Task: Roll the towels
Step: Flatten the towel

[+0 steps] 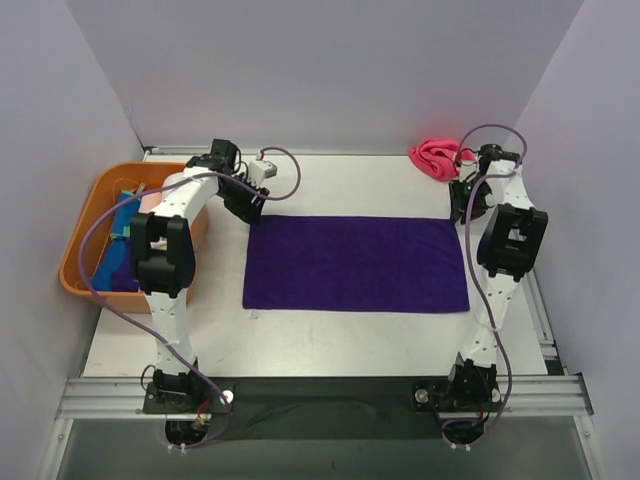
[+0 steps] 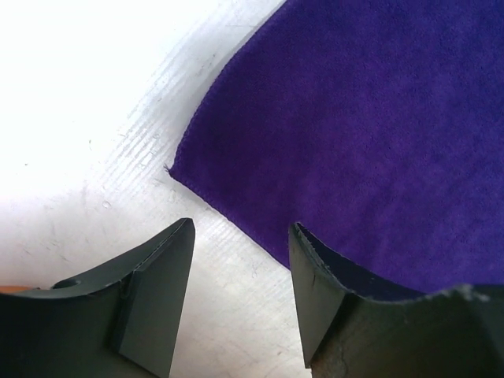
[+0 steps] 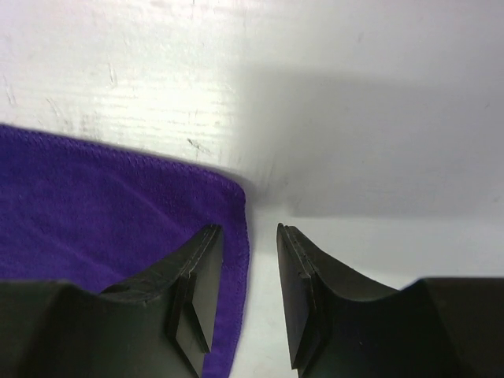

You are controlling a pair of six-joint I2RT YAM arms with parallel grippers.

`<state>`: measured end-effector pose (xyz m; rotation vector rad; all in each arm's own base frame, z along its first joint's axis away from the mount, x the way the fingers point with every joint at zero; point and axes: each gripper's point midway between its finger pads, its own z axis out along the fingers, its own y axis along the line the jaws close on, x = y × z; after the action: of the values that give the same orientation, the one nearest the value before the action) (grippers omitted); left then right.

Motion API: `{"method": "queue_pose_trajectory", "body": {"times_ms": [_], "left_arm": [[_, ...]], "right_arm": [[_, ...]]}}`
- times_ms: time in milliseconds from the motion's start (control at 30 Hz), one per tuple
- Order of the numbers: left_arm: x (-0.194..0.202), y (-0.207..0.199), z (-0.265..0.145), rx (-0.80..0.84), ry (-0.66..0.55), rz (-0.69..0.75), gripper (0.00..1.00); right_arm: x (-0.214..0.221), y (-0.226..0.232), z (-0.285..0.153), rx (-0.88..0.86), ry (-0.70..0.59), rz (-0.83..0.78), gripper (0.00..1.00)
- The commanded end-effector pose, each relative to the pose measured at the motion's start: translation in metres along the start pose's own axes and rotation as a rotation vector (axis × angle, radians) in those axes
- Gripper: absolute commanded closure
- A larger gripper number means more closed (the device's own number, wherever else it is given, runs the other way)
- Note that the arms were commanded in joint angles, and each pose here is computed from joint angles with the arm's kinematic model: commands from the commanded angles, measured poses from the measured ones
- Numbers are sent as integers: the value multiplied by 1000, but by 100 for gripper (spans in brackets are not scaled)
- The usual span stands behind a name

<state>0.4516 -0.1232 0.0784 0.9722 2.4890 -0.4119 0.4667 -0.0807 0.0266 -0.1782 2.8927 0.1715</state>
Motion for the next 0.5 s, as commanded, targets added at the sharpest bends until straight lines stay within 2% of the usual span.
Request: {"method": "queue_pose_trajectory", "body": {"times_ms": [0, 267, 367, 467], "left_arm": [[-24, 14, -6, -35, -73, 14, 38], [-22, 28, 6, -48, -63, -9, 37], [-22, 32, 9, -49, -63, -19, 30], [-22, 36, 13, -50, -64, -34, 29]], "right_arm": [[-17, 8, -12, -12, -35, 14, 65], [-20, 11, 5, -22, -18, 22, 67], [-17, 14, 8, -34, -9, 21, 68], [-15, 14, 13, -32, 3, 17, 69]]}}
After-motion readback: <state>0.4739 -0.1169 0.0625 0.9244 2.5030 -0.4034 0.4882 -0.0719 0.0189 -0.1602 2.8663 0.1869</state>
